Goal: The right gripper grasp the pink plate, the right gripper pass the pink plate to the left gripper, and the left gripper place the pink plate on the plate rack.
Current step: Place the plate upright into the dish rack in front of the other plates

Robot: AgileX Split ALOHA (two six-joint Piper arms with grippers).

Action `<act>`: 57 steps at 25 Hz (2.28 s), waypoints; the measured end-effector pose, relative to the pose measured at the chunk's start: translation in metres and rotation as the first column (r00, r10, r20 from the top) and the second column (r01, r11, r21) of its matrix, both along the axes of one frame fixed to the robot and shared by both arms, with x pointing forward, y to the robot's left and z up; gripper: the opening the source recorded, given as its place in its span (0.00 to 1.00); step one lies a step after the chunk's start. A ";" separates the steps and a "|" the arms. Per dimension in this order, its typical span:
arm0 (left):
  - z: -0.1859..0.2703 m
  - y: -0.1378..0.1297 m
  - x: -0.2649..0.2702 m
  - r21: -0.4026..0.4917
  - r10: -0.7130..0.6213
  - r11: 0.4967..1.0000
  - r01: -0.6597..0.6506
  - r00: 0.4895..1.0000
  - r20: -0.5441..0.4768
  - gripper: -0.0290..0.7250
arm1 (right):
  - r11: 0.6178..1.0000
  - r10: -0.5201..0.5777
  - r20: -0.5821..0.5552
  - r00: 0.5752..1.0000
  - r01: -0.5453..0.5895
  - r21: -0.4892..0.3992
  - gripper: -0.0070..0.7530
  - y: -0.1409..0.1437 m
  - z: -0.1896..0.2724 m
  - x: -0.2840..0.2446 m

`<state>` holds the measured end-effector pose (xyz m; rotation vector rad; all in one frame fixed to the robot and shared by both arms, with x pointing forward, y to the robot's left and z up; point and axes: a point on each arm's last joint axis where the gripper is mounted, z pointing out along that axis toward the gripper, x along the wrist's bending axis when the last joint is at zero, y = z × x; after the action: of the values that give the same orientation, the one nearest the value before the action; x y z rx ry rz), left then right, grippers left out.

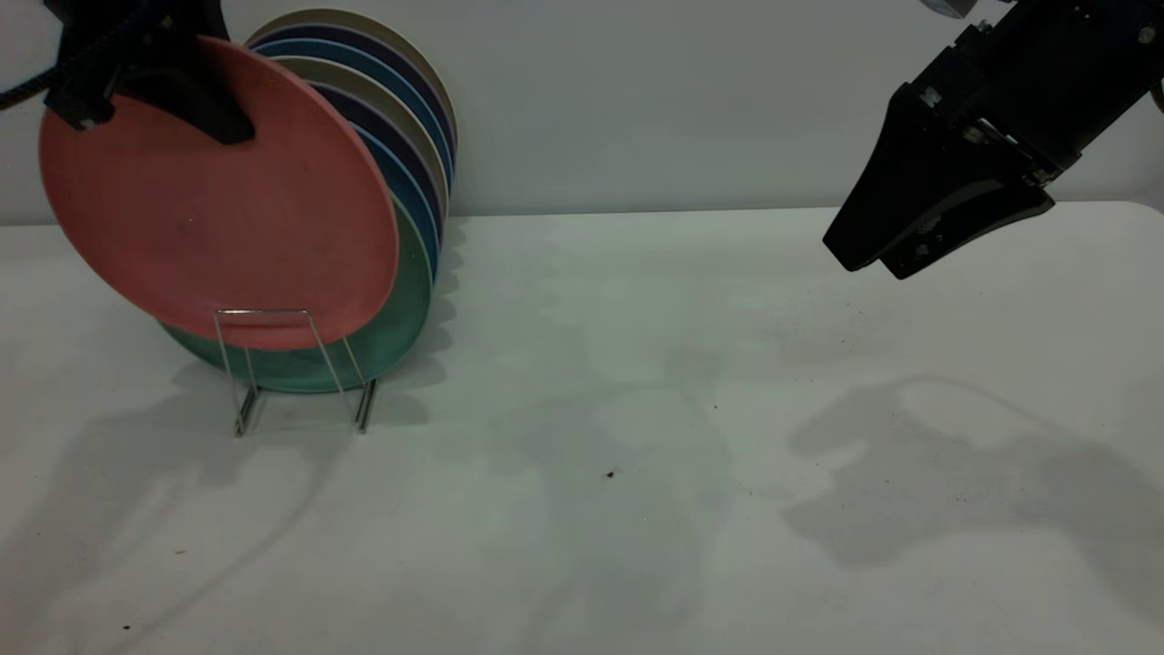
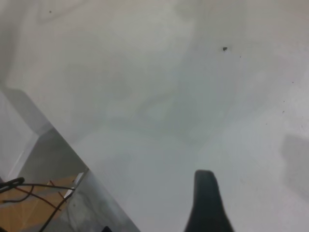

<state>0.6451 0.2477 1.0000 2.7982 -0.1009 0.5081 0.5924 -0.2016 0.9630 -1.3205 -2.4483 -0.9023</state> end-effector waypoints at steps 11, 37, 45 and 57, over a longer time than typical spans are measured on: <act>-0.019 0.000 0.006 0.001 0.012 1.000 -0.011 0.999 -0.030 0.21 | 1.000 0.004 0.001 1.000 -0.004 -0.006 0.74 0.000 0.000 0.000; -0.024 0.011 0.002 0.113 0.079 0.991 -0.068 0.993 -0.093 0.45 | 1.000 -0.015 0.008 1.000 0.015 -0.012 0.74 -0.001 -0.001 0.001; -0.020 0.015 0.001 0.164 0.082 0.984 -0.067 0.993 -0.084 0.45 | 1.000 -0.017 0.009 1.000 0.017 -0.013 0.74 -0.001 -0.001 0.002; 0.030 0.021 -0.029 0.202 0.097 0.977 -0.073 0.989 -0.112 0.46 | 0.999 -0.032 0.024 0.999 0.033 -0.020 0.74 -0.002 -0.001 0.003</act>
<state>0.6166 0.2683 1.0298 3.0315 -0.0048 0.3632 0.5959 -0.2034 0.9621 -1.3677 -2.4668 -0.9087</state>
